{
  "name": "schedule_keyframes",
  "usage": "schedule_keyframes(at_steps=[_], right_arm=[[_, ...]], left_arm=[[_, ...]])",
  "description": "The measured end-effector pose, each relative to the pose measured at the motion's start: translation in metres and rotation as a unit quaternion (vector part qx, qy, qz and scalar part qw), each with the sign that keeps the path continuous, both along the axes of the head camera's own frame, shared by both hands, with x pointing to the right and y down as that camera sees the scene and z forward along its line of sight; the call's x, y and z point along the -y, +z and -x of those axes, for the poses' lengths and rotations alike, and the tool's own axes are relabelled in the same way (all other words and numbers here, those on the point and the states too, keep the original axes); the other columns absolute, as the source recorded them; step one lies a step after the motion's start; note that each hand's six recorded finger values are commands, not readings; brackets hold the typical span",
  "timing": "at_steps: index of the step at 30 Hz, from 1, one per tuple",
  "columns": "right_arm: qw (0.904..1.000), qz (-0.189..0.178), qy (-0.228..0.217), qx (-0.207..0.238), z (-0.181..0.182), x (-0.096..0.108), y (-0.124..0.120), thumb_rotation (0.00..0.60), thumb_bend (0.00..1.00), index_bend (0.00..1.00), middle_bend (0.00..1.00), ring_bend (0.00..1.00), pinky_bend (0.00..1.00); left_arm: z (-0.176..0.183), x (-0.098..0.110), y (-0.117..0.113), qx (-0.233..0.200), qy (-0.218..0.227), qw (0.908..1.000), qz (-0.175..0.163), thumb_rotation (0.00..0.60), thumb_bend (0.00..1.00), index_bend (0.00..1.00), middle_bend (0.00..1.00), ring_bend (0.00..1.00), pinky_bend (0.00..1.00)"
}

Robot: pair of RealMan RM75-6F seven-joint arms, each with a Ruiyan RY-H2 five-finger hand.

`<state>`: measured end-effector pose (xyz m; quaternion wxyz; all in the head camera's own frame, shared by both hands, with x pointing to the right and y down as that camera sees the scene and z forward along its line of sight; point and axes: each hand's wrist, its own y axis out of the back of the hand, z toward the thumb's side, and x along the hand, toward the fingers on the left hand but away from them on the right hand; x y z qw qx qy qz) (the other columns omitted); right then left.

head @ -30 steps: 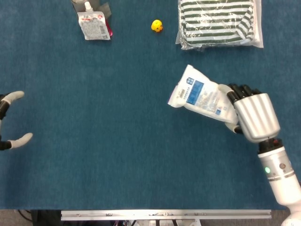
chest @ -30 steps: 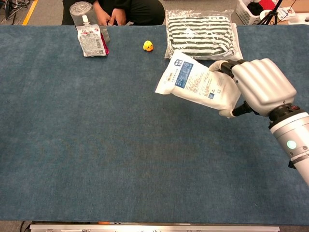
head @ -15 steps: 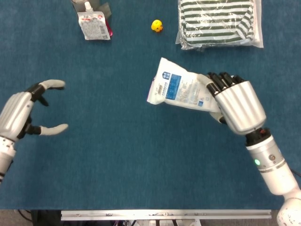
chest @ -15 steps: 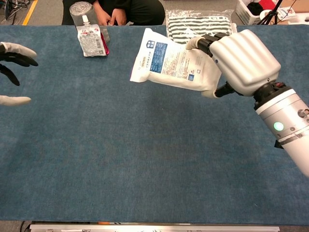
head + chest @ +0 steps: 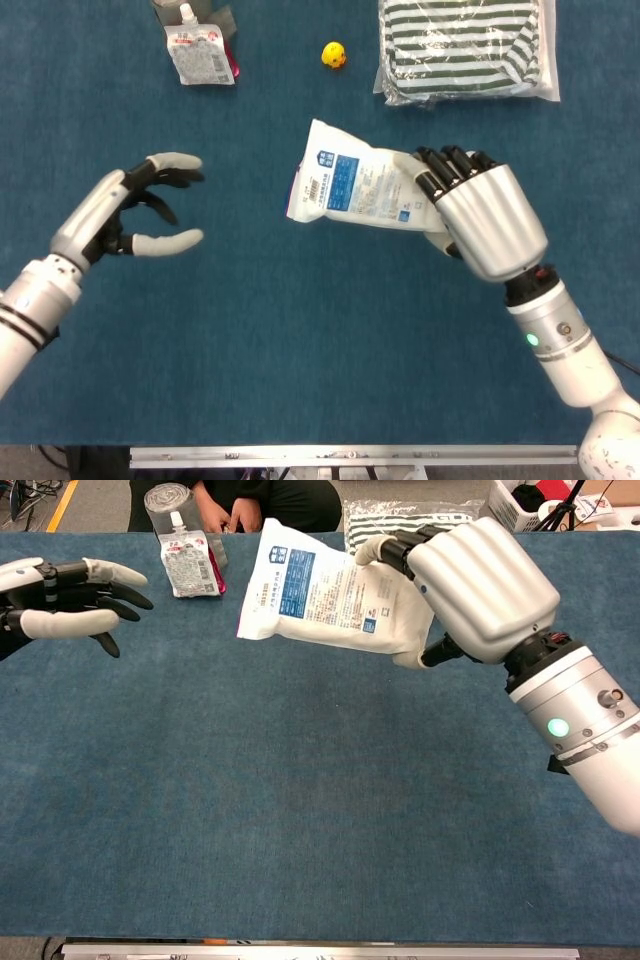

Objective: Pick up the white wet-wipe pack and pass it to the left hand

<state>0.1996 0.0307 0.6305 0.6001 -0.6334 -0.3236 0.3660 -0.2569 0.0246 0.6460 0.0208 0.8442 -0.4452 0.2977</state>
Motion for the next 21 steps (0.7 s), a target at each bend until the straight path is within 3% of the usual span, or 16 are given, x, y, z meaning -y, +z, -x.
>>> schedule_keyframes(at_steps=[9,21], right_arm=[[1.0,0.006,-0.004,0.005,0.006,0.001,0.004,0.6,0.0,0.32,0.46,0.54,0.6],[0.9999,0.01,-0.004,0.01,0.008,0.002,0.008,0.6,0.0,0.32,0.46,0.54,0.6]], left_arm=[[-0.035,0.011,0.018,-0.042,0.018,0.9978,0.048,0.364,0.09,0.16,0.17,0.17,0.36],[-0.089,0.016,0.014,-0.108,0.054,0.9904,0.068,0.421,0.09,0.16,0.18,0.17,0.36]])
